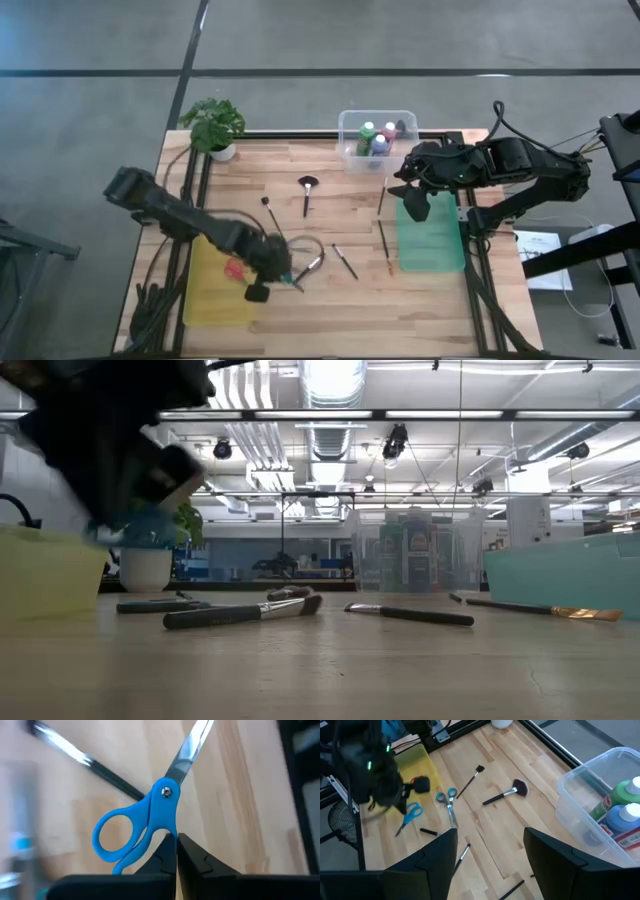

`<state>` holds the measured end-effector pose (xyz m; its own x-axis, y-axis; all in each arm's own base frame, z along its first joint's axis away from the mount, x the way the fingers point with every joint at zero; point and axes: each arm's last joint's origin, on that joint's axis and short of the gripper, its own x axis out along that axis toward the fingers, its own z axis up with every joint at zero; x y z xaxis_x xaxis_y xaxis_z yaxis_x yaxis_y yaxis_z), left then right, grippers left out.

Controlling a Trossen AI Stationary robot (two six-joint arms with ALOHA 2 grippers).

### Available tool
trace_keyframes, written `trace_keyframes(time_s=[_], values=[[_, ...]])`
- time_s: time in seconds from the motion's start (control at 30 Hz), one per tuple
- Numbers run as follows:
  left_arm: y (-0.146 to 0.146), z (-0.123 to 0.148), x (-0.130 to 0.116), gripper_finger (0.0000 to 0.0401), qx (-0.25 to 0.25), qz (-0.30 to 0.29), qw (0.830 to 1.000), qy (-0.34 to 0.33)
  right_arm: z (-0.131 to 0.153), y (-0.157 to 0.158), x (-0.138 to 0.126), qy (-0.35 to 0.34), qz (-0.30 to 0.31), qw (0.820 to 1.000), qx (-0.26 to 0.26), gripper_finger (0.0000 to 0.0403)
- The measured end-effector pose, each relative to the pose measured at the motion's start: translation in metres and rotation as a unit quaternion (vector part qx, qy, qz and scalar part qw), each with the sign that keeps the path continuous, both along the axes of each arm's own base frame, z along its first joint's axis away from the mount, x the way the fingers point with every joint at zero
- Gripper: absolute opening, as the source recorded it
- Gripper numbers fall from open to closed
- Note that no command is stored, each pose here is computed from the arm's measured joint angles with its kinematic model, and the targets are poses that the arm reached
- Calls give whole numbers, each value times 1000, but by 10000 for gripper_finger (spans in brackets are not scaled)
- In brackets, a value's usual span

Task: Pick & Place Paint Supplies
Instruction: Put the blue scissors into the yellow bin

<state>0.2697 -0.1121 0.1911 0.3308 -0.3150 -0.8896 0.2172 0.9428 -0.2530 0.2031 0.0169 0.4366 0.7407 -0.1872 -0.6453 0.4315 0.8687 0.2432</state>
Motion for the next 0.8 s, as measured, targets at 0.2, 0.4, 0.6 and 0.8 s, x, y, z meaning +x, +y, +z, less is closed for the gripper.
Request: trace_keyframes(time_s=[0.2, 0.4, 0.6, 0.8], values=[[45, 63, -9, 1, 5, 100, 991, -86, 0, 0, 0, 1, 6, 1000, -6, 228], [68, 91, -42, 1, 12, 175, 982, -72, 0, 0, 0, 1, 8, 1000, -10, 228], [46, 79, -80, 0, -7, 213, 977, 4, 0, 0, 0, 1, 8, 1000, -13, 228], [5, 53, -123, 0, -56, 238, 967, 77, 0, 0, 0, 1, 7, 1000, -15, 228]])
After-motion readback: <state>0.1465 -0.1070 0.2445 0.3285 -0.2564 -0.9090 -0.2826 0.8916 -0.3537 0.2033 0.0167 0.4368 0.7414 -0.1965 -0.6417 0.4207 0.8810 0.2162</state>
